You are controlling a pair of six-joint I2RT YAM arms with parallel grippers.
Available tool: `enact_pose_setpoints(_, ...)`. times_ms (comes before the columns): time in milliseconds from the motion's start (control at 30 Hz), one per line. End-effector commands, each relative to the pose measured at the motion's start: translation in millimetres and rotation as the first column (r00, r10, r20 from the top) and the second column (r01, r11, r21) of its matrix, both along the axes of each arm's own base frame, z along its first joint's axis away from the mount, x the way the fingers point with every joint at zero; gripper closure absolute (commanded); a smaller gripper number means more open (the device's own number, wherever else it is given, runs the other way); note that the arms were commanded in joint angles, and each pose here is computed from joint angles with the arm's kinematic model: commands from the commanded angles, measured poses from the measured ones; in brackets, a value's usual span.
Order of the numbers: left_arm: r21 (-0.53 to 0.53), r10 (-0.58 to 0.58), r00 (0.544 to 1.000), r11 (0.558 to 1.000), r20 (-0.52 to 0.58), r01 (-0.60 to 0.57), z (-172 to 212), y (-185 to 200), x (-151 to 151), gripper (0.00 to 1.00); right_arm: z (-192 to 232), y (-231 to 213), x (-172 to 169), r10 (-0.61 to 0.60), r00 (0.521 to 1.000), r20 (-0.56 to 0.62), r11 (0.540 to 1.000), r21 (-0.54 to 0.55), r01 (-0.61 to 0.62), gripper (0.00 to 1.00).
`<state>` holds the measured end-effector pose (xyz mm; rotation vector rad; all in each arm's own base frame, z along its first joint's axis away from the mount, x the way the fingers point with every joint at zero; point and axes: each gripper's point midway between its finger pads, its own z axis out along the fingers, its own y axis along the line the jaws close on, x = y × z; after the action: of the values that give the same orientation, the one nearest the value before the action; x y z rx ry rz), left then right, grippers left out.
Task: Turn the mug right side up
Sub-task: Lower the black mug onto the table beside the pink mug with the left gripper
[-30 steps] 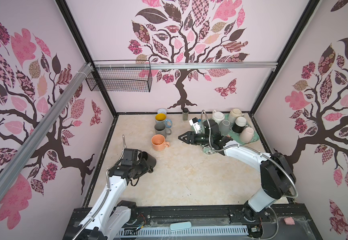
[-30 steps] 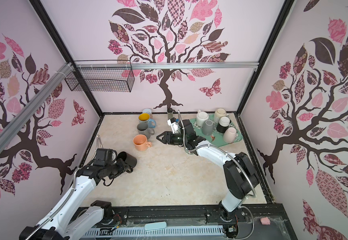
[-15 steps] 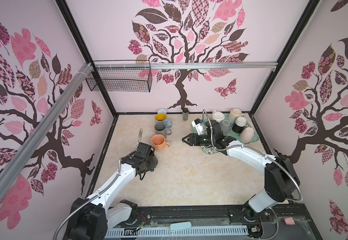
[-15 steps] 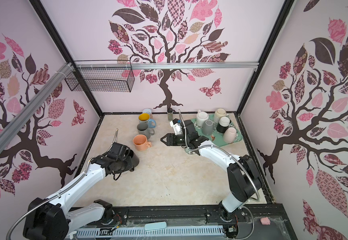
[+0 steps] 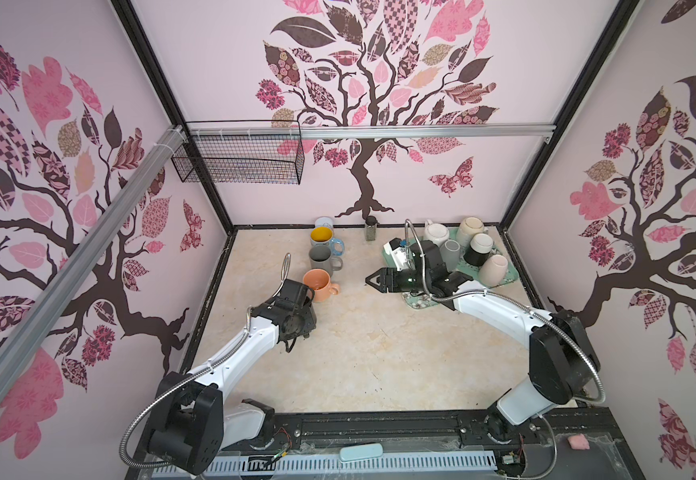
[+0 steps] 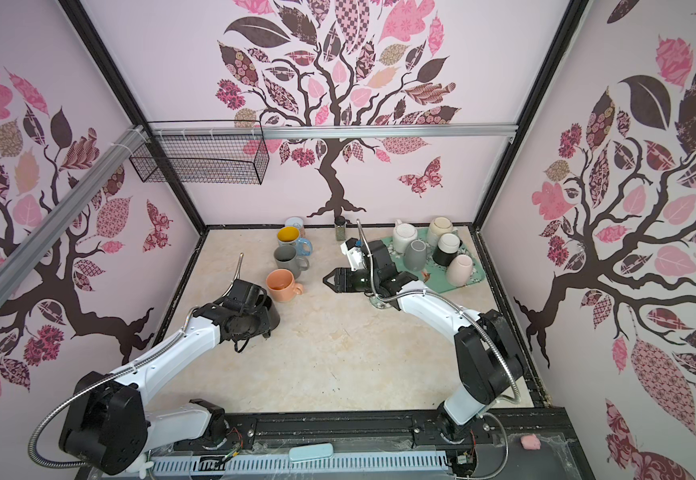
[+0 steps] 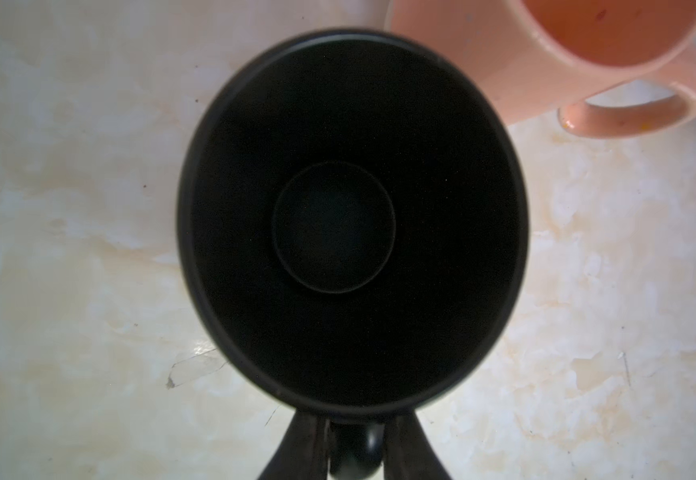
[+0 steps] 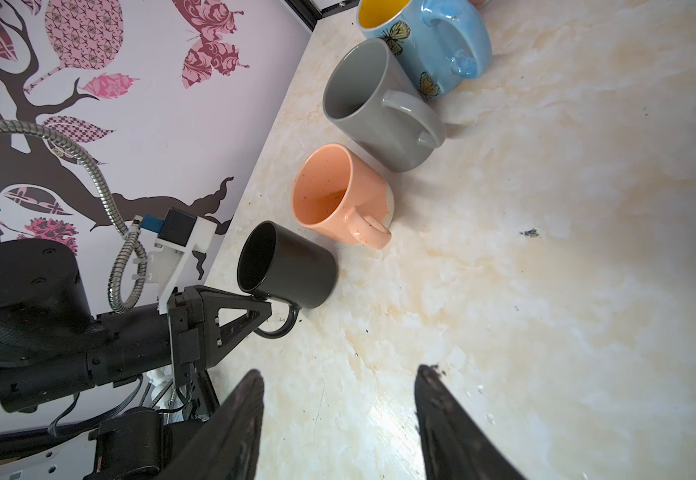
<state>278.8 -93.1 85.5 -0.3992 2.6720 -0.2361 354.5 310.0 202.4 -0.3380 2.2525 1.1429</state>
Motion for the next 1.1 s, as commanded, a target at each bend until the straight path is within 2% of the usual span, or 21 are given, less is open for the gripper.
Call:
enact_pose_setpoints(0, -0.100, 0.013, 0.993, 0.995, 0.117, -0.002, 33.9, -19.9, 29.8, 0.71, 9.2, 1.3, 6.6, 0.002, 1.000, 0.023, 1.000, 0.005, -0.002, 0.40)
enact_pose_setpoints(200, -0.207, 0.030, 0.988, 0.978, 0.153, 0.002, 40.6, -32.3, 29.5, 0.66, 7.2, 3.9, 9.2, 0.001, 1.000, 0.008, 1.000, 0.010, -0.001, 0.40)
enact_pose_setpoints(333, -0.234, 0.036, 0.985, 0.972, 0.167, 0.004, 44.3, -34.6, 27.9, 0.65, 6.2, 6.6, 10.2, 0.003, 1.000, -0.008, 1.000, 0.021, -0.003, 0.40)
enact_pose_setpoints(533, -0.244, 0.034, 0.984, 0.970, 0.175, 0.010, 45.2, -34.7, 25.9, 0.64, 5.2, 9.6, 12.7, 0.000, 1.000, -0.025, 0.999, 0.041, 0.001, 0.40)
enact_pose_setpoints(833, -0.287, -0.001, 0.992, 0.957, 0.128, 0.038, 30.4, -47.3, 24.2, 0.64, 4.6, 11.1, 14.2, -0.006, 0.999, -0.040, 0.998, 0.054, 0.008, 0.41)
enact_pose_setpoints(1067, -0.222, -0.006, 0.985, 0.974, 0.170, 0.044, 49.6, -35.0, 20.9, 0.64, 6.5, 12.4, 16.1, -0.009, 0.999, -0.037, 0.998, 0.062, 0.011, 0.41)
